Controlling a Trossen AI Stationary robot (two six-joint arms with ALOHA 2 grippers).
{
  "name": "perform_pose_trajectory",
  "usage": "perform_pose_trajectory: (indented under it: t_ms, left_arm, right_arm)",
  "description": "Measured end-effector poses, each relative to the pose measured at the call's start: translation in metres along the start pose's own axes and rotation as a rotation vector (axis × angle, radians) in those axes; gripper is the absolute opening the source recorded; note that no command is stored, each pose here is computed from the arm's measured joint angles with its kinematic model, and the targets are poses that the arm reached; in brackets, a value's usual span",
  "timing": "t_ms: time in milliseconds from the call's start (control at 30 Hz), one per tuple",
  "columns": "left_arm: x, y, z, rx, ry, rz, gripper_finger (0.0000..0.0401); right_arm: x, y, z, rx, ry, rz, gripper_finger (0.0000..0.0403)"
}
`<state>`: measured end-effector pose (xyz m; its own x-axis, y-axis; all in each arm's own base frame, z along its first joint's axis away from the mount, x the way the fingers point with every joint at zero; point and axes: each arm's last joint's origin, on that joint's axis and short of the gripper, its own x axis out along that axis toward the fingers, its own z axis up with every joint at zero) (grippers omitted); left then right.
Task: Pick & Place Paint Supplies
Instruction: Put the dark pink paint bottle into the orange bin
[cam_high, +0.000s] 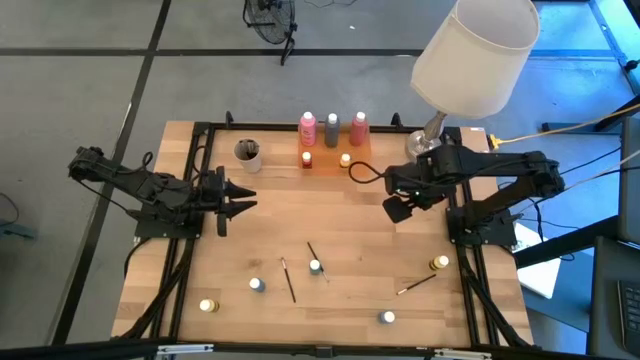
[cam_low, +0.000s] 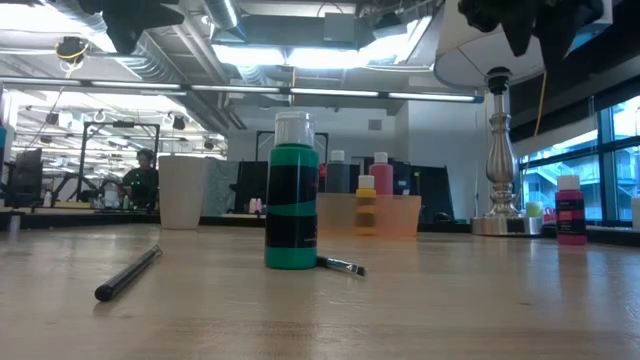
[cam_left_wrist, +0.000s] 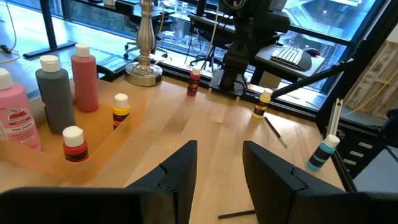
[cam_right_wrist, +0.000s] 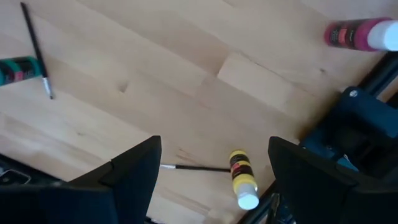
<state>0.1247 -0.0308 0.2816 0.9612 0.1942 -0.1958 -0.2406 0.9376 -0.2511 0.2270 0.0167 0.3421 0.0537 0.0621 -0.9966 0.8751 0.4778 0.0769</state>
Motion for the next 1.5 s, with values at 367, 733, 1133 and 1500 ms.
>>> perform_pose_trajectory:
  t_ms: [367,733,1133,1500]
  left_arm:
    - [0.0,0.0,0.0,-0.004,0.0,0.0,0.0125]
    - [0.0,-0.0002,0.0,-0.028,0.002,-0.007,0.0125]
    - [-0.0001,-0.001,-0.0007,-0.026,0.019,-0.038,0.0125]
    - [-0.0001,0.0009,-0.0048,0.001,0.053,-0.014,0.0125]
  right_arm:
    - [0.001,0.0008,0.0006,-0.007,-0.029,-0.006,0.03]
    - [0.001,-0.0004,0.0001,-0.011,-0.027,-0.018,0.03]
    - [0.001,-0.001,0.0022,-0.046,-0.075,-0.042,0.03]
    - [0.0005,-0.0047,0.0098,-0.037,-0.098,-0.055,0.03]
